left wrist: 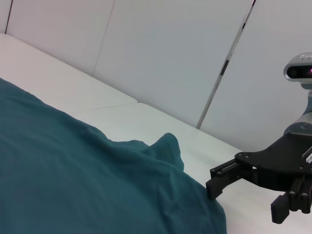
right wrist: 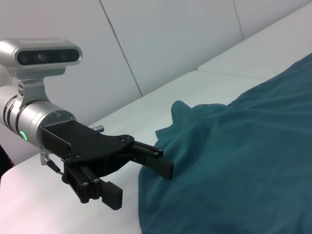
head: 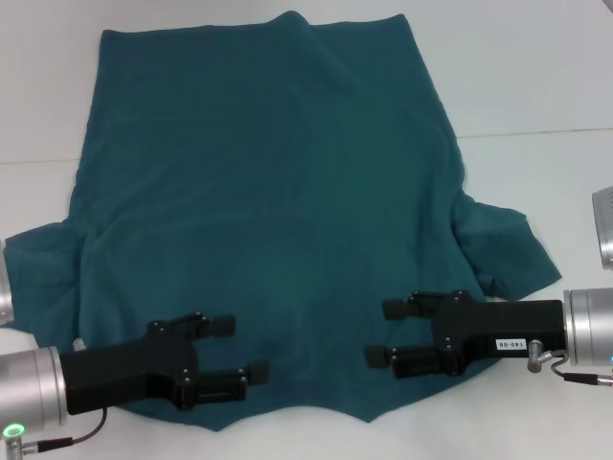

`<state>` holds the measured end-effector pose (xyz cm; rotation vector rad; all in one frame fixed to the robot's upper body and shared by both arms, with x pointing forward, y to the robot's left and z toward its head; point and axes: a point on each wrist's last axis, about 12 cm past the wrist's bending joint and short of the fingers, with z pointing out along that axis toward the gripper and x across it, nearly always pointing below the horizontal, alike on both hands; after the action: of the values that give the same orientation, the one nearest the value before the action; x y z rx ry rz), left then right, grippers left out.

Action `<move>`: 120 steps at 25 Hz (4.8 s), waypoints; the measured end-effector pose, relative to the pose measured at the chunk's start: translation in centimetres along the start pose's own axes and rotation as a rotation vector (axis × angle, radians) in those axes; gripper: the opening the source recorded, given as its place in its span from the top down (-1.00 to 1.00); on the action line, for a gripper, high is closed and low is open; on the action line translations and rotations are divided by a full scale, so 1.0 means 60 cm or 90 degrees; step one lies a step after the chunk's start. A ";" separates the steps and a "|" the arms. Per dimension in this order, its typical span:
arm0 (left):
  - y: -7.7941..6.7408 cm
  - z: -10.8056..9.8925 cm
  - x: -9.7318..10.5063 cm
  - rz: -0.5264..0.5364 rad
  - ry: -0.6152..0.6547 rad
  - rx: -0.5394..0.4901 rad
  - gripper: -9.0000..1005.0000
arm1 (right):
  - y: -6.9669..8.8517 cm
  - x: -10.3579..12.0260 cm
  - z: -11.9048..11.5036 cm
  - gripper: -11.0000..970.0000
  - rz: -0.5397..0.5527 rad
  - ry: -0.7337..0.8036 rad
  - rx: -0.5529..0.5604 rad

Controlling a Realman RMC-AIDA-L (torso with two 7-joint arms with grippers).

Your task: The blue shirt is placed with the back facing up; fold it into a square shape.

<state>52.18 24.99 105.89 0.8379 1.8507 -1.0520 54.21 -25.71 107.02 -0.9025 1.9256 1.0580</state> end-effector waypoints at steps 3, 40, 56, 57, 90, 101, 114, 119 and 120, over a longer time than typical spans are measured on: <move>0.000 0.001 -0.001 0.001 0.000 0.001 -0.83 | 0.000 0.000 0.000 -0.91 0.000 0.000 0.000; 0.104 -0.124 0.013 -0.186 -0.161 -0.407 -0.83 | 0.004 0.009 0.004 -0.91 0.046 -0.020 -0.003; 0.135 -0.148 0.021 -0.185 -0.121 -0.532 -0.82 | 0.003 0.008 0.005 -0.91 0.049 -0.026 -0.001; 0.137 -0.145 0.022 -0.181 -0.110 -0.538 -0.82 | 0.003 0.008 0.005 -0.91 0.050 -0.026 -0.001; 0.140 -0.116 0.015 -0.138 -0.055 -0.535 -0.34 | 0.001 0.010 0.009 -0.91 0.059 -0.032 0.007; 0.141 -0.111 0.011 -0.134 -0.053 -0.530 0.63 | 0.001 0.012 0.009 -0.91 0.059 -0.032 0.007; 0.145 -0.139 -0.004 -0.135 -0.073 -0.554 0.98 | -0.001 0.019 0.017 -0.91 0.079 -0.053 0.022; 0.146 -0.154 -0.023 -0.122 -0.088 -0.560 0.98 | 0.001 0.026 0.025 -0.91 0.085 -0.060 0.024; 0.147 -0.156 -0.027 -0.118 -0.089 -0.562 0.98 | 0.002 0.027 0.026 -0.91 0.086 -0.060 0.024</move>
<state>57.16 36.88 107.19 0.0680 2.0122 -0.2911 53.77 -24.64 105.09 -0.6965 1.9424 1.1194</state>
